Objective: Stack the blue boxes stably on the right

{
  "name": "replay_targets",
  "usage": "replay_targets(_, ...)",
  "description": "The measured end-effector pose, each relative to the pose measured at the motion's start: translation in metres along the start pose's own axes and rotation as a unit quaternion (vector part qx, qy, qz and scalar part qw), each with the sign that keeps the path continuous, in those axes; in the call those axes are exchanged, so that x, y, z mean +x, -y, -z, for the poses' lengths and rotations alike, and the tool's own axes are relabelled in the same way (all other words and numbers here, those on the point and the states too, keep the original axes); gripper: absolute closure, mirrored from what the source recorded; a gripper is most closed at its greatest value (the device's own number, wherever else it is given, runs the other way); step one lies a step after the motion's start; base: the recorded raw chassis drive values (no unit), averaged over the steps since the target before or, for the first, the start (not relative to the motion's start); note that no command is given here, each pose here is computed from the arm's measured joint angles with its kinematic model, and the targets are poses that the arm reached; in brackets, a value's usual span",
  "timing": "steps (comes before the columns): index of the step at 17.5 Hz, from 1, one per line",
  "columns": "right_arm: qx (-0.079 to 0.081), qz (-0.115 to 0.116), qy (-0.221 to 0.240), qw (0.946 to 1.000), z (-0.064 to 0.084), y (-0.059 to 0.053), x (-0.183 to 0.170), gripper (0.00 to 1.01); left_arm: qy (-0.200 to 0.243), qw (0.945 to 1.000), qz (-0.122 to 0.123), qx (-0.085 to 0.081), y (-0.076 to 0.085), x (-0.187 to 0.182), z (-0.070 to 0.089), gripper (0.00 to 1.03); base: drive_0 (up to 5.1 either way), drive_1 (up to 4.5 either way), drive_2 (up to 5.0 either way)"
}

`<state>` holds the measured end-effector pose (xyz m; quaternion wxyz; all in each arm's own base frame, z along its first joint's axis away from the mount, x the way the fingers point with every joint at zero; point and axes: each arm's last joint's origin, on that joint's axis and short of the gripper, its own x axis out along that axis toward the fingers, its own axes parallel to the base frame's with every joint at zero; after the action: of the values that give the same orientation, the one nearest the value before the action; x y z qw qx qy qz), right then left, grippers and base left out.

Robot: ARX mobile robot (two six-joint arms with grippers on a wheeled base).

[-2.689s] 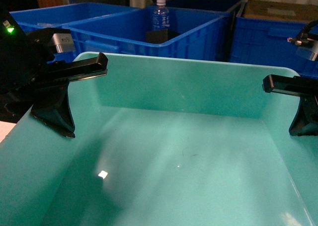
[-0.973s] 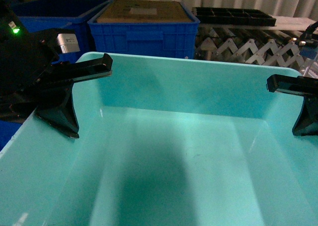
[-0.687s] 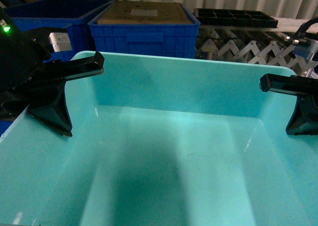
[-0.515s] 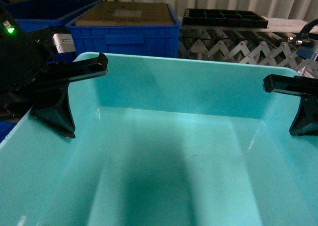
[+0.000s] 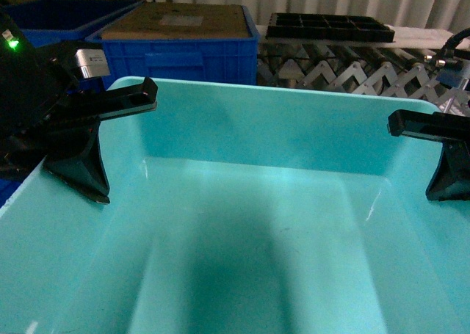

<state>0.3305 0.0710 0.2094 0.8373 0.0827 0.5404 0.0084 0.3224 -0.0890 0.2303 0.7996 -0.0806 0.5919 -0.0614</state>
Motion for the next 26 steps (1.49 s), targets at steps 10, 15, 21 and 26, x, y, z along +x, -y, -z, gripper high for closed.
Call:
replay_targets(10,-0.026,-0.010,0.009,0.9996,-0.013,-0.002,0.040,0.99,-0.070,0.9972,0.011,-0.025,-0.009,0.037,-0.017,1.01,-1.3,2.08,-4.7)
replay_targets(15,-0.044,0.004,-0.016,0.9989,-0.012,0.015,0.085,0.99,-0.105,0.9940,0.020,-0.022,-0.009,0.079,-0.012,1.01,0.0,0.00,0.0)
replay_targets(21,-0.085,0.041,-0.023,0.9953,0.009,0.029,0.135,0.99,-0.129,0.9915,0.018,-0.004,-0.009,0.139,-0.001,1.01,0.0,0.00,0.0)
replay_targets(26,-0.084,0.087,-0.076,0.9897,0.020,0.031,0.130,0.65,-0.152,0.9874,0.040,0.016,-0.018,0.119,-0.010,0.68,0.0,0.00,0.0)
